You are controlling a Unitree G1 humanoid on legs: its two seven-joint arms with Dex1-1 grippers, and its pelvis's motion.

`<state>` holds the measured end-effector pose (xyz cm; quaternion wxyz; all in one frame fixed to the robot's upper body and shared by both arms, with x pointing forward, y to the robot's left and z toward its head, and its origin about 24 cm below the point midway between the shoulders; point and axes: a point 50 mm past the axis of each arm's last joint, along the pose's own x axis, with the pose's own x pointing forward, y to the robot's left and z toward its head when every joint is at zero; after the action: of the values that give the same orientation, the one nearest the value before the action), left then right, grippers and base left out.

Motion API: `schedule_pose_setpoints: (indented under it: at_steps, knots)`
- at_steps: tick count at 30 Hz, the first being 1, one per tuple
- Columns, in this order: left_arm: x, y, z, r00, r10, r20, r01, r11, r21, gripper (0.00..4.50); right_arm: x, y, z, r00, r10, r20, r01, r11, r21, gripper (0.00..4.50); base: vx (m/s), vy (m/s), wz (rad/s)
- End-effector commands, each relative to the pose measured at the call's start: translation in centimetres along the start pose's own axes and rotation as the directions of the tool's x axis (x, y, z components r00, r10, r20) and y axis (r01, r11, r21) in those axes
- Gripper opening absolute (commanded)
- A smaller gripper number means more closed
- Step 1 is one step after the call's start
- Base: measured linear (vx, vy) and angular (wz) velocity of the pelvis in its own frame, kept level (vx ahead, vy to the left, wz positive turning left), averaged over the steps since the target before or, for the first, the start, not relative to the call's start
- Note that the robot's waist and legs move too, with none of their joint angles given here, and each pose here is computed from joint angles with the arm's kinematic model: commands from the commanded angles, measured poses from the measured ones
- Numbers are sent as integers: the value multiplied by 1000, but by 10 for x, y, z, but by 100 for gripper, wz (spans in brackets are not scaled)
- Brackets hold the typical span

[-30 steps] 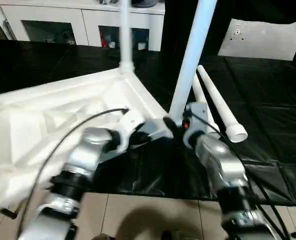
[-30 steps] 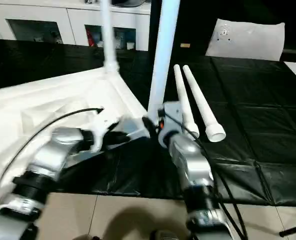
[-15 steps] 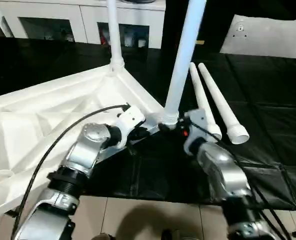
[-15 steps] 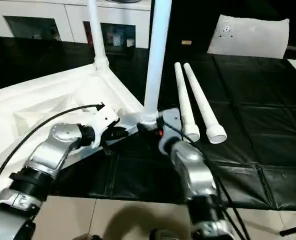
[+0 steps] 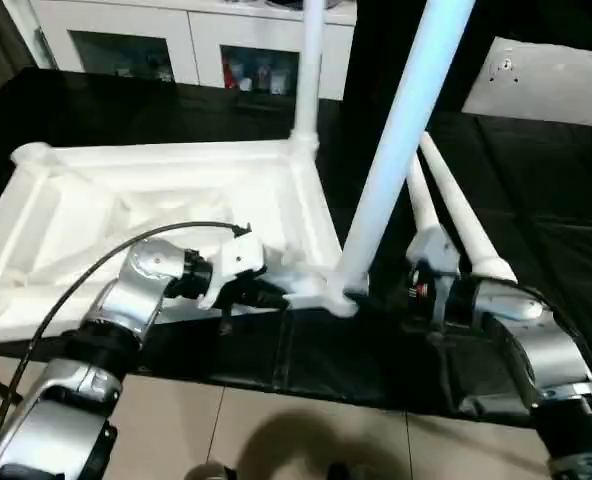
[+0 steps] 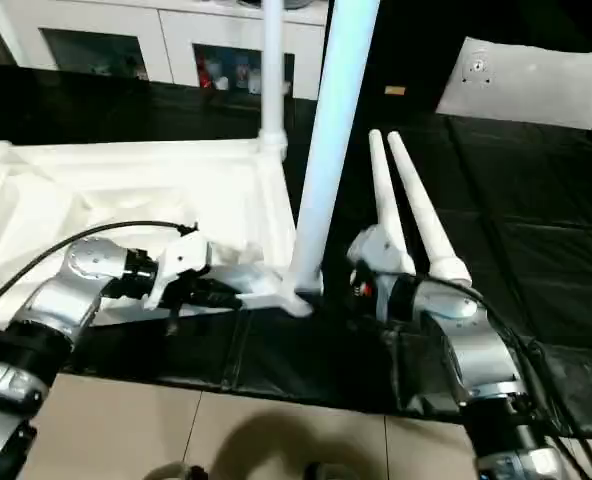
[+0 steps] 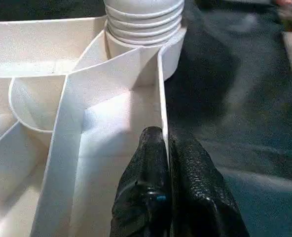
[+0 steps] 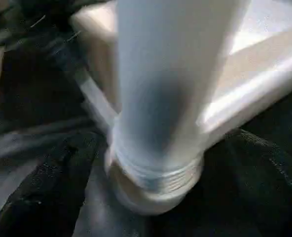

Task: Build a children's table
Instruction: Rotate leg to tighten

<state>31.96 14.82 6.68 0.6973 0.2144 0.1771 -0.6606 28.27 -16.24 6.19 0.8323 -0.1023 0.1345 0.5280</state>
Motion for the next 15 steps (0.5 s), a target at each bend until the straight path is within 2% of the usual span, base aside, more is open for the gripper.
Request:
schedule_pose_setpoints:
  at_steps: [1, 4, 9, 11, 15]
  knots:
    - [4, -1, 12, 993, -121, 7, 120, 990, 71, 0, 3, 6, 5, 993, 118, -11, -118, 993, -31, 442, 0, 0, 0]
    - [4, -2, 12, 987, -161, 5, 160, 984, 79, 0, 6, 8, 4, 985, 171, -35, -173, 984, -43, 415, 0, 0, 0]
    - [5, -2, 14, 974, -224, -22, 225, 967, 118, 0, 10, 3, 2, 979, 192, -65, -195, 980, -49, 370, 0, 0, 0]
    - [5, -2, 15, 972, -233, -23, 234, 964, 123, 0, 10, 3, 3, 977, 201, -66, -204, 978, -48, 361, 0, 0, 0]
    - [6, -2, 15, 965, -262, -26, 264, 956, 128, 0, 10, 4, 4, 968, 241, -64, -244, 969, -39, 313, 0, 0, 0]
